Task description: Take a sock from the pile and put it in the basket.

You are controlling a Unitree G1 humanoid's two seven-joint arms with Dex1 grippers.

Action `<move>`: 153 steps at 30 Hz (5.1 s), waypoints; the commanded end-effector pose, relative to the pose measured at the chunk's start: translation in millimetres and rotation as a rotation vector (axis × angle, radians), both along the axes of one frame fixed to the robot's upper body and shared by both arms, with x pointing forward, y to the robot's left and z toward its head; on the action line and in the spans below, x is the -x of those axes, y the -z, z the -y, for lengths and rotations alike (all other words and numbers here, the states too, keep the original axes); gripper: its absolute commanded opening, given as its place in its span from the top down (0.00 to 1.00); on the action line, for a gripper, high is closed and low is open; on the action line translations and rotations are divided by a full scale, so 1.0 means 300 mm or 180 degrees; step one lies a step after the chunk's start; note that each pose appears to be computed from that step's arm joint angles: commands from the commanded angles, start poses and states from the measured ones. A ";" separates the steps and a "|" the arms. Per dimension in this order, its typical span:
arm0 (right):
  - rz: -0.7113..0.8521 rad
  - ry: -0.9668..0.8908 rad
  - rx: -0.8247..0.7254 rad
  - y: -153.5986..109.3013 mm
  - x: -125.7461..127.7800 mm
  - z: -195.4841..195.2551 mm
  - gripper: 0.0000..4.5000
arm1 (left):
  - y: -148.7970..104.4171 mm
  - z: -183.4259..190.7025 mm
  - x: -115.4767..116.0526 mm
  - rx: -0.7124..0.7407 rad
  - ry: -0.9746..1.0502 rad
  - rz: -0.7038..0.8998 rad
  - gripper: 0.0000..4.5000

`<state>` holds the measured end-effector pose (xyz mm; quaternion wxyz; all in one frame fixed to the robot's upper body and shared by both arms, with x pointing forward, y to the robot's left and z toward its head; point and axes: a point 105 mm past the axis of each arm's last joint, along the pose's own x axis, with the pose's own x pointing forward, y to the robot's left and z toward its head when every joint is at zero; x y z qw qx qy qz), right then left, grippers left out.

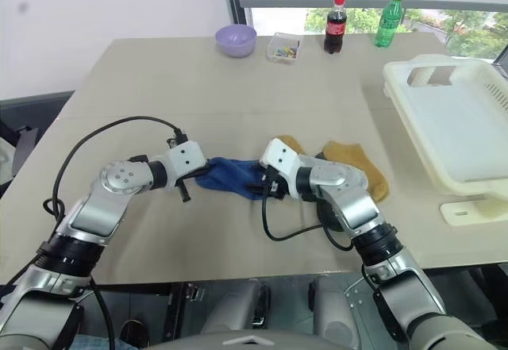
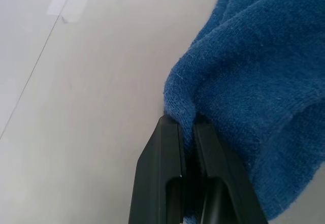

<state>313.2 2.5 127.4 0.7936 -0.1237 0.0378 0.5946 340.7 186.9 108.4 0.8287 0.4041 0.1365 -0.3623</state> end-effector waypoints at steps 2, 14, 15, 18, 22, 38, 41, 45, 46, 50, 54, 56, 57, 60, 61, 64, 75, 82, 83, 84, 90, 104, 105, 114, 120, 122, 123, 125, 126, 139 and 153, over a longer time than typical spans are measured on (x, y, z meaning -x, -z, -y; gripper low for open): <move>0.0100 -0.0069 -0.0115 -0.057 0.008 -0.021 0.45 | 0.009 0.011 0.016 0.0041 0.0034 -0.0061 0.98; 0.0053 0.0213 0.0527 0.102 -0.040 -0.008 0.45 | 0.013 0.022 0.057 0.0370 0.0101 -0.0301 0.83; 0.0031 0.0202 0.0521 0.106 -0.035 -0.010 0.45 | 0.014 0.019 0.060 0.0418 0.0086 -0.0318 0.69; 0.0001 0.0187 0.0536 0.118 -0.028 -0.012 0.45 | 0.019 -0.012 0.043 0.0405 -0.0051 -0.0198 0.39; -0.0009 0.0168 0.0603 0.134 -0.023 -0.011 0.45 | 0.023 -0.026 0.043 0.0480 -0.0044 -0.0207 0.12; 0.0005 0.0220 0.0639 0.145 -0.033 -0.002 0.45 | 0.028 -0.214 0.073 0.1688 -0.0923 -0.1154 0.12; 0.0008 0.0216 0.0635 0.145 -0.033 -0.004 0.45 | 0.029 -0.229 0.085 0.1907 -0.1089 -0.1275 0.12; 0.0011 0.0187 0.0642 0.149 -0.028 -0.008 0.45 | 0.042 -0.206 0.121 0.2203 -0.1151 -0.1539 0.12; 0.0018 0.0177 0.0646 0.149 -0.028 -0.008 0.45 | 0.044 -0.195 0.133 0.2268 -0.1136 -0.1607 0.12; 0.0046 0.0138 0.0633 0.144 -0.026 -0.017 0.45 | 0.060 -0.168 0.171 0.2443 -0.1162 -0.1814 0.12; 0.0108 0.0065 0.0577 0.124 -0.020 -0.033 0.45 | 0.065 -0.145 0.193 0.2618 -0.1190 -0.1936 0.12; 0.0189 -0.0002 0.0492 0.094 -0.014 -0.049 0.45 | 0.064 -0.134 0.200 0.2692 -0.1204 -0.1969 0.12; 0.0243 -0.0051 0.0433 0.076 -0.008 -0.059 0.45 | 0.066 -0.129 0.203 0.2727 -0.1211 -0.1995 0.12; 0.0326 -0.0148 0.0243 0.031 0.004 -0.088 0.45 | 0.087 -0.127 0.213 0.2738 -0.1267 -0.2060 0.12; 0.0335 -0.0165 0.0205 0.023 0.006 -0.095 0.45 | 0.096 -0.127 0.215 0.2734 -0.1290 -0.2082 0.12; 0.0349 -0.0177 0.0131 0.013 0.007 -0.112 0.45 | 0.110 -0.111 0.228 0.2775 -0.1266 -0.2165 0.12; 0.0281 0.0017 0.0561 0.108 -0.051 -0.089 0.45 | 0.188 -0.077 0.246 0.2808 -0.1367 -0.2414 0.12; 0.0360 -0.0008 0.0540 0.065 -0.062 -0.083 0.45 | 0.213 -0.071 0.251 0.2869 -0.1425 -0.2491 0.12; 0.0375 -0.0014 0.0513 0.055 -0.062 -0.085 0.45 | 0.213 -0.071 0.251 0.2879 -0.1428 -0.2492 0.12; 0.0394 -0.0026 0.0502 0.047 -0.060 -0.086 0.45 | 0.213 -0.072 0.253 0.2877 -0.1428 -0.2490 0.12; 0.0520 -0.0239 0.0317 -0.044 -0.027 -0.133 0.45 | 0.210 -0.071 0.254 0.2860 -0.1418 -0.2480 0.12; 0.0101 -0.0134 0.0981 0.161 -0.078 -0.127 0.45 | 0.210 -0.081 0.252 0.2903 -0.1432 -0.2433 0.12; 0.0057 -0.0127 0.1012 0.172 -0.078 -0.122 0.45 | 0.215 -0.085 0.251 0.2882 -0.1454 -0.2421 0.12; 0.0001 -0.0091 0.1003 0.177 -0.080 -0.117 0.45 | 0.234 0.033 0.239 0.3087 -0.1205 -0.2718 0.12; 0.0010 -0.0019 0.0997 0.177 -0.086 -0.104 0.45 | 0.041 0.189 0.164 0.4326 -0.0505 -0.2733 0.12; 0.0014 0.0008 0.1001 0.176 -0.089 -0.097 0.45 | 0.019 0.190 0.164 0.4458 -0.0462 -0.2729 0.12; 0.0016 0.0018 0.1001 0.175 -0.091 -0.094 0.45 | 0.018 0.186 0.163 0.4466 -0.0487 -0.2715 0.12; 0.0017 0.0031 0.1000 0.174 -0.092 -0.089 0.45 | 0.016 0.174 0.160 0.4503 -0.0534 -0.2680 0.12; 0.0017 0.0038 0.0999 0.173 -0.093 -0.088 0.45 | 0.002 0.163 0.156 0.4583 -0.0516 -0.2640 0.12; 0.0014 0.0104 0.0975 0.176 -0.096 -0.077 0.45 | -0.100 0.169 0.177 0.5037 -0.0141 -0.2693 0.12; -0.0042 0.0300 0.0172 -0.043 -0.045 -0.025 0.45 | -0.079 0.200 0.147 0.5147 -0.0194 -0.2677 0.12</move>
